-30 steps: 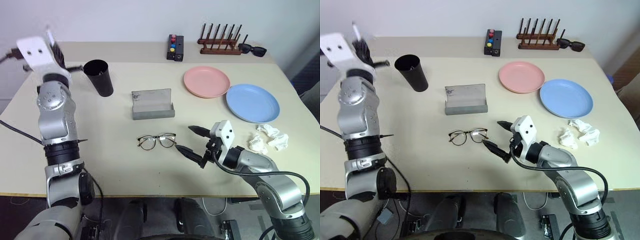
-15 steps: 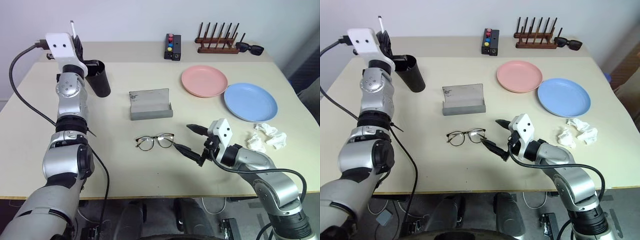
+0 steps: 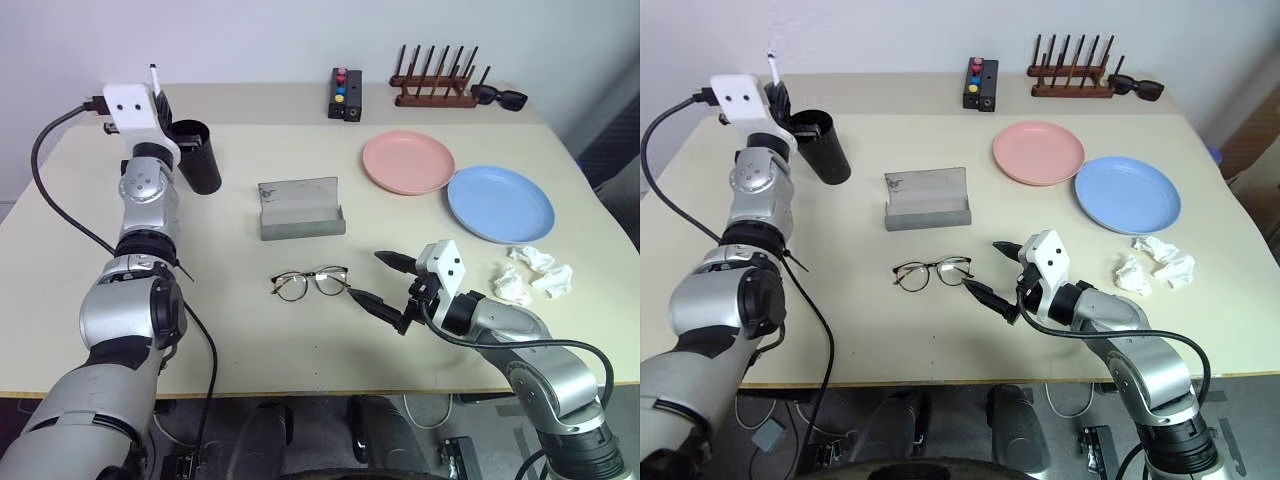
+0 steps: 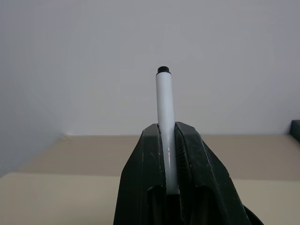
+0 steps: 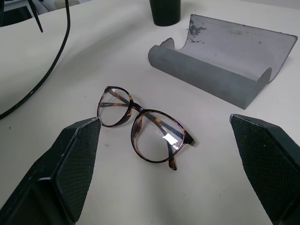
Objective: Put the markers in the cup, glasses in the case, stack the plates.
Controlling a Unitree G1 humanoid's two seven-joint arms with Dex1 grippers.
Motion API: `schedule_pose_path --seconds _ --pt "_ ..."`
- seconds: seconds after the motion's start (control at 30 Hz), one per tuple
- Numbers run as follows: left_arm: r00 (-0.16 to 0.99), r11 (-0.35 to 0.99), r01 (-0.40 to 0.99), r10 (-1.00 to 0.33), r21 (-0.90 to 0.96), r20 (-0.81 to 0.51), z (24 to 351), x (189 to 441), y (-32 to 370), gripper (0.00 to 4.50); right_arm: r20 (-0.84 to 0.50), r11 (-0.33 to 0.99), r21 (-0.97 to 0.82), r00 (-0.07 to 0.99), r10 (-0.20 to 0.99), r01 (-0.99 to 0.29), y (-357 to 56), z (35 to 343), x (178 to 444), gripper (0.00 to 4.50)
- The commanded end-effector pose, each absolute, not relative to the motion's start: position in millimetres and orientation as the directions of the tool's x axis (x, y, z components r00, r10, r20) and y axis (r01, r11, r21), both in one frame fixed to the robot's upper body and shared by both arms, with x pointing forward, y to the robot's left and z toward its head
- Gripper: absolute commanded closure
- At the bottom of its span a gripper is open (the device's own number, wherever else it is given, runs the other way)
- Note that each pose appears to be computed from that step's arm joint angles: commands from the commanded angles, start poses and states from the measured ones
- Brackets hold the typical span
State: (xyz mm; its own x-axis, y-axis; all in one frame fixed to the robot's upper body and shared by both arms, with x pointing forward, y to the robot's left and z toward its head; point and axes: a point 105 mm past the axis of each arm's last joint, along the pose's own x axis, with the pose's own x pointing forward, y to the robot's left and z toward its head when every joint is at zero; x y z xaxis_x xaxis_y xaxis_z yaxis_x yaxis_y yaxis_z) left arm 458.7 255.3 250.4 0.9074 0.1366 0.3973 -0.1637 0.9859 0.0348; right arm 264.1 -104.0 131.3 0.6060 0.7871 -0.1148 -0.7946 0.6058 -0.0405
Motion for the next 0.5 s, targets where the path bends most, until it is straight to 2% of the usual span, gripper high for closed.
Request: schedule_pose_path --seconds 0.03,0.17,0.27,0.37,0.5 --pt "0.877 0.987 -0.157 0.131 0.019 0.463 274.5 457.4 251.8 4.46 -0.064 0.603 -0.087 0.608 0.791 -0.793 -102.1 146.0 262.3 0.0" --pt "0.88 0.989 -0.147 0.126 0.009 0.458 272.2 458.2 249.6 4.46 -0.064 0.605 -0.088 0.61 0.789 -0.791 -102.8 146.1 261.8 0.0" --pt "0.881 0.989 -0.15 0.129 0.011 0.455 271.3 458.7 248.7 3.31 -0.064 0.606 -0.088 0.612 0.788 -0.79 -103.0 146.0 261.7 0.0" --pt "0.882 0.988 -0.153 0.13 0.014 0.454 271.0 458.9 248.4 1.8 -0.064 0.607 -0.088 0.612 0.788 -0.79 -102.6 146.2 262.0 0.0" --pt "0.881 0.988 -0.153 0.13 0.013 0.455 271.3 458.8 248.4 1.8 -0.064 0.605 -0.089 0.611 0.789 -0.791 -101.8 146.3 262.4 0.0"
